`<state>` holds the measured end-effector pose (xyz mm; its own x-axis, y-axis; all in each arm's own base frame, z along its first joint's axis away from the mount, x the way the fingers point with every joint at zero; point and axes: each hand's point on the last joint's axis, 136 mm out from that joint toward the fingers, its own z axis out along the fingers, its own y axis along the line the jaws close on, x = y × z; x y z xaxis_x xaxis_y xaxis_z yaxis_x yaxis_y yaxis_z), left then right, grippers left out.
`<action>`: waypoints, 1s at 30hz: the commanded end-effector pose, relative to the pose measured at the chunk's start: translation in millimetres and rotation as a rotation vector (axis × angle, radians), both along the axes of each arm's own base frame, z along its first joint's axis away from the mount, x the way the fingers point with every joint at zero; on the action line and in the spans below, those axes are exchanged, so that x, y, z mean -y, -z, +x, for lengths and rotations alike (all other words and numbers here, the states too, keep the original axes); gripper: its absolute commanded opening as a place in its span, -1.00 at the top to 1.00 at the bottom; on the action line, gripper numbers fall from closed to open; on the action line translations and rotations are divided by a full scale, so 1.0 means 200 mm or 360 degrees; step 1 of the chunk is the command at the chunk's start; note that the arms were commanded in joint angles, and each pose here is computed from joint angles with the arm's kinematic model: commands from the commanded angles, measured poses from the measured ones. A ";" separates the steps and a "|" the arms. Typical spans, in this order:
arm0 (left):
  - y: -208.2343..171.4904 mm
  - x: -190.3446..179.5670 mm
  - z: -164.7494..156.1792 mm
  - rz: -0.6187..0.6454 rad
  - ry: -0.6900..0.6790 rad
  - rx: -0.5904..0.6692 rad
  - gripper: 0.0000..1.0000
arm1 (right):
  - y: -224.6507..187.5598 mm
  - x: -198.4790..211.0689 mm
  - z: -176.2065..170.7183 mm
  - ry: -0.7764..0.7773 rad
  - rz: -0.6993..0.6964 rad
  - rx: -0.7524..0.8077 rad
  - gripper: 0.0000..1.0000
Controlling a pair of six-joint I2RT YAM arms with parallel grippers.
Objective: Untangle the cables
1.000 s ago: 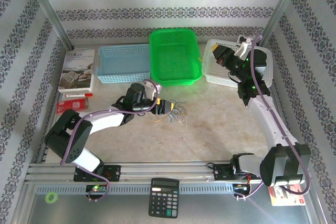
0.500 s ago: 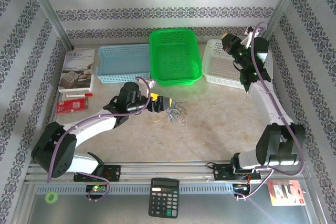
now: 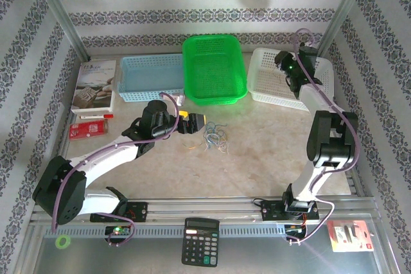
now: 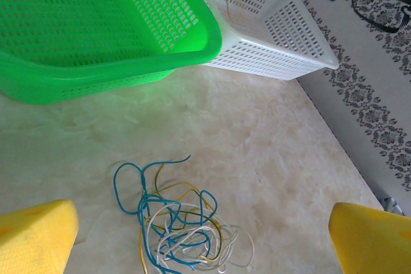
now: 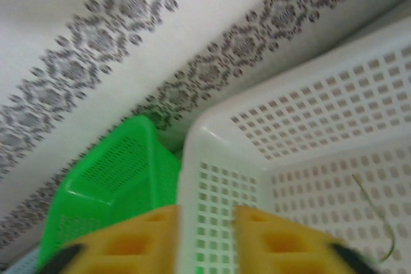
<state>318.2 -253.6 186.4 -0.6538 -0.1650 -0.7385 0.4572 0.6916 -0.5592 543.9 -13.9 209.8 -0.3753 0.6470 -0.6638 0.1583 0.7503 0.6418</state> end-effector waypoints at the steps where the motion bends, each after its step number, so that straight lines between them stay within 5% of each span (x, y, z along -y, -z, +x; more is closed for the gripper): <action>1: -0.01 -0.04 0.02 0.0007 -0.0059 -0.0011 -1.00 | -0.11 -0.03 0.02 -0.0075 -0.0043 0.0072 0.13; 15: 0.09 -0.12 0.06 0.0067 -0.0247 -0.0113 -1.00 | -0.37 -0.38 -0.36 -0.0386 0.0090 0.0223 0.11; 24: 0.16 -0.15 0.04 0.0013 -0.0310 -0.0222 -1.00 | -0.02 -0.90 -0.88 -0.0769 -0.0029 0.0004 0.11; 30: 0.14 -0.12 0.04 -0.0016 -0.0248 -0.0238 -1.00 | 0.32 -1.02 -1.22 -0.0907 -0.0156 -0.0252 0.11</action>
<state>324.5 -229.3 156.6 -0.7069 -0.2703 -0.6537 0.2644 0.7562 -0.5986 315.4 196.7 163.7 -0.7386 0.2887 -0.6092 -0.2202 0.7508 0.6227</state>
